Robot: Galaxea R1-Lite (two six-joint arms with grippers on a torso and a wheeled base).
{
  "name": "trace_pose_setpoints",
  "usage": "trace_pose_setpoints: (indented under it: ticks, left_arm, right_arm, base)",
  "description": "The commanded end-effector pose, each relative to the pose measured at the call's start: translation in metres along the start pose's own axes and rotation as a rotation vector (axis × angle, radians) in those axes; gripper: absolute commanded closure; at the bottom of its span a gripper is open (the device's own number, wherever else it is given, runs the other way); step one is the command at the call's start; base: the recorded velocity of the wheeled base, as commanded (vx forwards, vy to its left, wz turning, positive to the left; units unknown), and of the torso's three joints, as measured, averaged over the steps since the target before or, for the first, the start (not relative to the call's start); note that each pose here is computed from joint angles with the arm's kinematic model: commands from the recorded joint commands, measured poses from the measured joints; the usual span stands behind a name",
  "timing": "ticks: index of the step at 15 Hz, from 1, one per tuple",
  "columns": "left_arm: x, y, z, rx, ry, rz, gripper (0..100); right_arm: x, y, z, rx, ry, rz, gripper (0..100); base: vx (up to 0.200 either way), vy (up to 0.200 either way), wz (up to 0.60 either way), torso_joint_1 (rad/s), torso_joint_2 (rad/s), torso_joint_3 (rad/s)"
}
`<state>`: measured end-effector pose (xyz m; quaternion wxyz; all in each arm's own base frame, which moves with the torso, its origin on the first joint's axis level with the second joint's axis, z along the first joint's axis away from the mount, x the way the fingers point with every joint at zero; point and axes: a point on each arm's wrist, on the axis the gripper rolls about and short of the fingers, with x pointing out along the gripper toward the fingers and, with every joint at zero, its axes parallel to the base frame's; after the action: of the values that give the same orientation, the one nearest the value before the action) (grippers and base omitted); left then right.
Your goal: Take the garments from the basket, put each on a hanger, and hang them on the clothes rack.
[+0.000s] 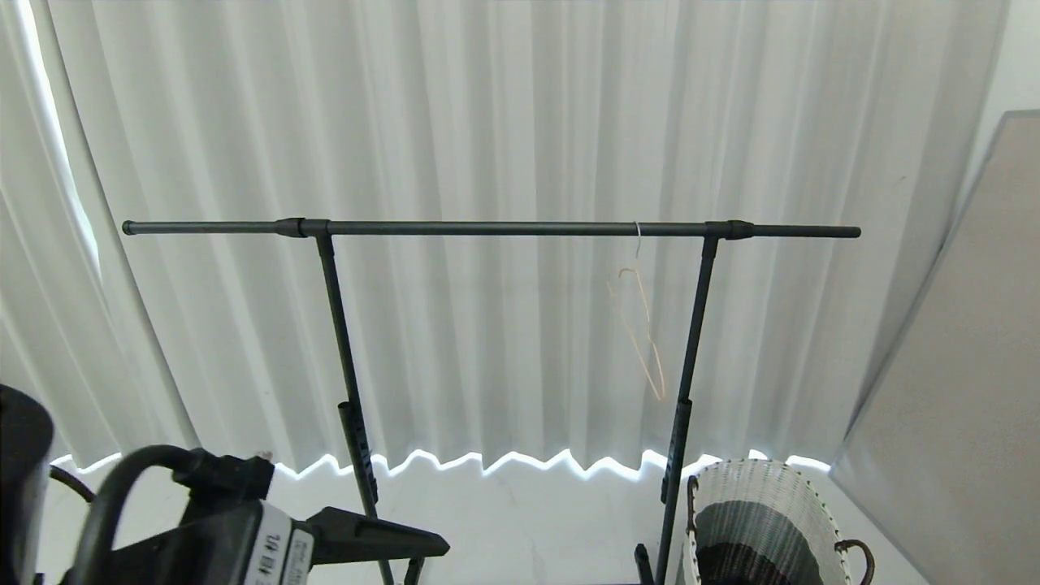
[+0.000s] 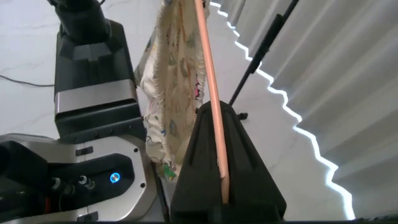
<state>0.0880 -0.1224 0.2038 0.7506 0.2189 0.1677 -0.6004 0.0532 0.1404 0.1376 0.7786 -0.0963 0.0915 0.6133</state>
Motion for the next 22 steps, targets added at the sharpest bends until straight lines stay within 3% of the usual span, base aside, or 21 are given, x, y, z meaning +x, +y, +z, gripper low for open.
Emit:
trace_pose_setpoints:
  ticks: [1, 6, 12, 13, 22]
  left_arm:
    - [0.017, 0.004, -0.002, 0.002, 0.054, -0.032, 0]
    - [0.029, 0.004, -0.005, 0.001, 0.086, -0.064, 0]
    - [0.033, -0.002, -0.014, 0.002, 0.119, -0.092, 0]
    - [0.033, -0.002, -0.014, 0.001, 0.117, -0.091, 100]
    - [0.03, 0.003, -0.018, -0.021, 0.126, -0.053, 100]
  right_arm:
    - [0.001, 0.005, 0.0, -0.016, 0.002, 0.031, 100]
    - [0.006, 0.016, 0.006, -0.056, -0.017, 0.102, 100]
    - [0.029, 0.015, 0.019, -0.063, -0.07, 0.101, 100]
    - [0.031, 0.015, 0.019, -0.063, -0.072, 0.102, 100]
    - [0.03, 0.015, 0.019, -0.077, -0.073, 0.102, 100]
  base:
    - [0.0, 0.0, 0.0, 0.0, 0.0, 0.0]
    - [0.0, 0.0, 0.0, 0.0, 0.0, 0.0]
    - [0.0, 0.0, 0.0, 0.0, 0.0, 0.0]
    - [0.0, 0.0, 0.0, 0.0, 0.0, 0.0]
    - [0.0, 0.0, 0.0, 0.0, 0.0, 0.0]
